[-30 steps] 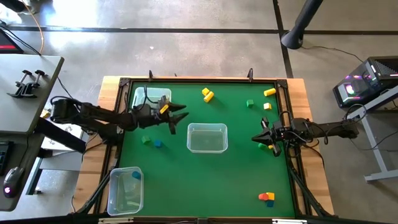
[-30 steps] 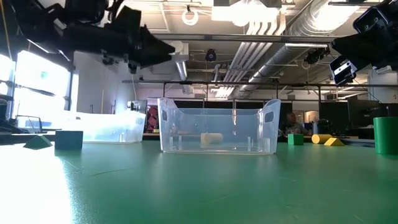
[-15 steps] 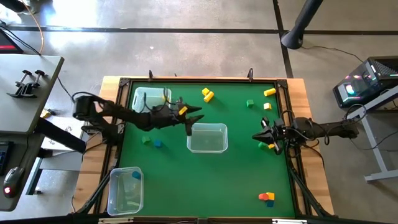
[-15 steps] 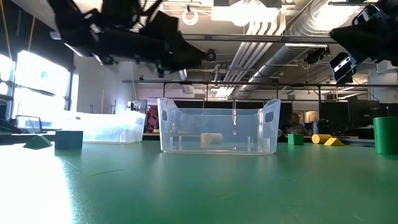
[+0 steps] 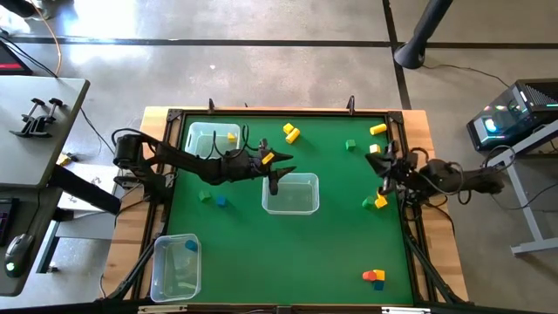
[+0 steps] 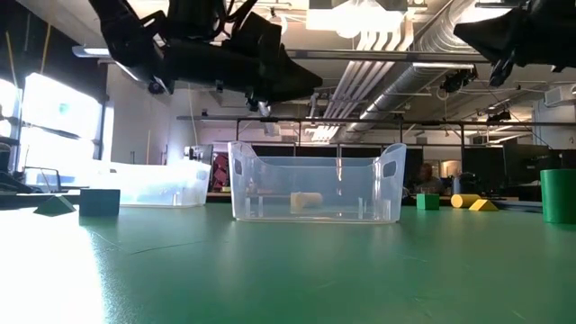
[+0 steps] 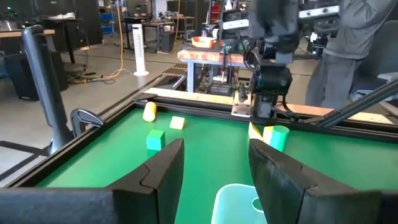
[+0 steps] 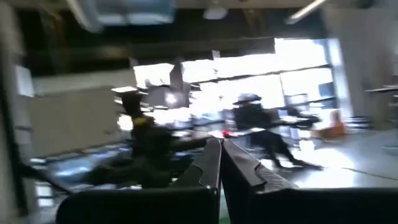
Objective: Sort blocks by size
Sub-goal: Put the green cube block into the middle right transparent bin
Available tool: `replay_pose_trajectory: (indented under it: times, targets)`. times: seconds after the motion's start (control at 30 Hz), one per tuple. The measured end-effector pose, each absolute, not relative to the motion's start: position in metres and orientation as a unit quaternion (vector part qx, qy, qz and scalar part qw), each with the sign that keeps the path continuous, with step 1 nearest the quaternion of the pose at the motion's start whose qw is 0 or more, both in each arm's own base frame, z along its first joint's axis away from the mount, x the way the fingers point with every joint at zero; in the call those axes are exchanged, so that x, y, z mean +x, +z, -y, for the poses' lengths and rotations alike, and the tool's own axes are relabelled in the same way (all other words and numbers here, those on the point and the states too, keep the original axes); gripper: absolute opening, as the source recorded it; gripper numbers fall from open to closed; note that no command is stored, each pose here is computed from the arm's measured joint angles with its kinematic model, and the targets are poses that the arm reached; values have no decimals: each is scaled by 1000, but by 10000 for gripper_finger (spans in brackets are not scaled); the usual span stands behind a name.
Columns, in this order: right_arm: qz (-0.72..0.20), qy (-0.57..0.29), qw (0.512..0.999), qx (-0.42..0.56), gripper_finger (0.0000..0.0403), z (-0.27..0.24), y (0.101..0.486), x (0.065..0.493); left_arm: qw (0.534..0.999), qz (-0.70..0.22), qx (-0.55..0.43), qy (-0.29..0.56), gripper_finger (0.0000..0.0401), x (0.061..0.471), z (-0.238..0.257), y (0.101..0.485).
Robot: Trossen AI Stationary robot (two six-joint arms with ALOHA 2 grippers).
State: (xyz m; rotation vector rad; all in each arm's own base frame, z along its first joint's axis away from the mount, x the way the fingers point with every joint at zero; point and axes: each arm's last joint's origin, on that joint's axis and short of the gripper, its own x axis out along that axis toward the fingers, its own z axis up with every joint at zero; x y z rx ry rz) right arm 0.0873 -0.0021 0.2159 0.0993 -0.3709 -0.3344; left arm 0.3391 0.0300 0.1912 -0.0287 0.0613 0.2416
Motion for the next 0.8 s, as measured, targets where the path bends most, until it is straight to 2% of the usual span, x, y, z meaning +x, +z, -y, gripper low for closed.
replay_pose_trajectory:
  times: [0.27, 0.43, 0.57, 0.7, 0.8]
  targets:
    - [18, -272, 962, -14, 0, 6, 250, 96, 992, -33, 4, 120, 168, 339, -30, 191]
    - [-104, -327, 939, -27, 0, 15, 255, 117, 992, -33, 7, 120, 168, 339, -30, 191]
    - [-209, -378, 902, -7, 0, 32, 252, 131, 992, -33, 7, 120, 168, 339, -30, 191]
    - [-282, -379, 881, 34, 4, 55, 252, 143, 993, -35, 9, 114, 168, 339, -28, 191]
    - [-323, -356, 875, 60, 21, 74, 245, 150, 993, -48, 35, 106, 168, 339, -24, 189]
